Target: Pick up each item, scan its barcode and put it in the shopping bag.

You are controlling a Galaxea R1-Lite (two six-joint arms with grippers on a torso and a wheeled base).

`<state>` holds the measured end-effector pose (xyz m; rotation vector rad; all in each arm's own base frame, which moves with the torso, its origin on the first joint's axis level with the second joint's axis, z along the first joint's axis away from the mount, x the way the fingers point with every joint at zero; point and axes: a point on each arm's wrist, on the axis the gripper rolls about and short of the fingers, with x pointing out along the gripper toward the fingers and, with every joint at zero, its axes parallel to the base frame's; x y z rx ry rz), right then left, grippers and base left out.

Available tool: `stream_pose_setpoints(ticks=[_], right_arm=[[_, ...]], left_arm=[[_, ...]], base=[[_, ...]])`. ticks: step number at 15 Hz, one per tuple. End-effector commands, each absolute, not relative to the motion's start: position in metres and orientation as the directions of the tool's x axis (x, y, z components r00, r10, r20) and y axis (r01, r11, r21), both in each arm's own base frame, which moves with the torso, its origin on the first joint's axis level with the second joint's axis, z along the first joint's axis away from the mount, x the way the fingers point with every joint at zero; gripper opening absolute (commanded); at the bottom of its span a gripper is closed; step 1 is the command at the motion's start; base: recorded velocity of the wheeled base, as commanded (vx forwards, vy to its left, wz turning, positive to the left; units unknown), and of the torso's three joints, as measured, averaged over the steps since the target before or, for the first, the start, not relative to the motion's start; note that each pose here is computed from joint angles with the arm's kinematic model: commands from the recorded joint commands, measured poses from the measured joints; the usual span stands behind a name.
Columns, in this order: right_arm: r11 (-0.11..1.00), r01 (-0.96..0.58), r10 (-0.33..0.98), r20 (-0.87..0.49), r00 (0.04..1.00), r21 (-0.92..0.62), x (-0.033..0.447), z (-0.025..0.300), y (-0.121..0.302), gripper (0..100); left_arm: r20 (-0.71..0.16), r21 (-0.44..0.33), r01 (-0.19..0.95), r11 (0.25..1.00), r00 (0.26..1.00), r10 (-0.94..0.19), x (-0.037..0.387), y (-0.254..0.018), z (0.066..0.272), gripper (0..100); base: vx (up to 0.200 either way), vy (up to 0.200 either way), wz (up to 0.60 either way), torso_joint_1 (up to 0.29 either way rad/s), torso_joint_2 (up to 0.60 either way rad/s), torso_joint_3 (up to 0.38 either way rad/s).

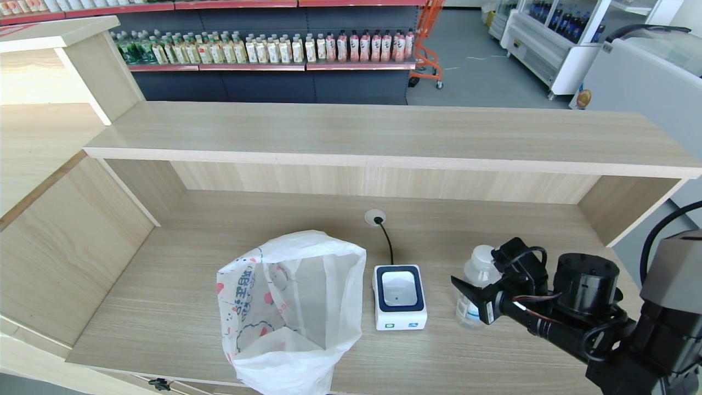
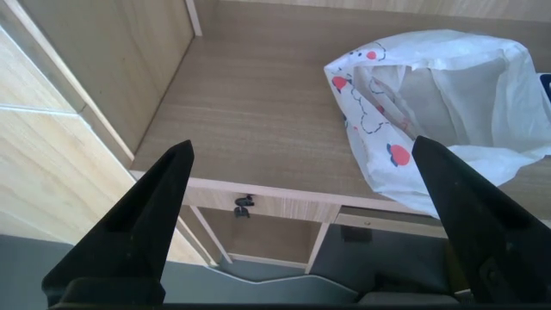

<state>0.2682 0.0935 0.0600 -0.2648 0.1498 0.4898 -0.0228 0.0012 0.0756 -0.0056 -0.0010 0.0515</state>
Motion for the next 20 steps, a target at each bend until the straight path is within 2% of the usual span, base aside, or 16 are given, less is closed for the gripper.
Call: stream_pose_setpoints(ticks=[1,16,17,20], right_arm=[[0.852,-0.477,0.443,-0.189,0.877,-0.216,0.265,0.066,0.091,0],[0.851,-0.486,0.423,-0.288,0.859,-0.201,0.261,0.040,0.088,0],[0.851,-0.485,0.423,-0.283,0.861,-0.201,0.260,0.041,0.088,0],[0.876,-0.459,0.438,-0.157,0.885,-0.148,0.260,0.075,0.087,0]], left_arm=[[0.002,-0.006,-0.052,0.999,0.999,0.052,-0.023,0.001,0.076,100],[0.002,-0.006,-0.052,0.999,0.999,0.052,-0.023,0.001,0.076,100],[0.002,-0.006,-0.052,0.999,0.999,0.052,-0.023,0.001,0.076,100],[0.002,-0.006,-0.052,0.999,0.999,0.052,-0.023,0.001,0.076,100]], base=[[0.000,0.000,0.00,0.000,0.00,0.000],[0.000,0.000,0.00,0.000,0.00,0.000],[0.000,0.000,0.00,0.000,0.00,0.000],[0.000,0.000,0.00,0.000,0.00,0.000]])
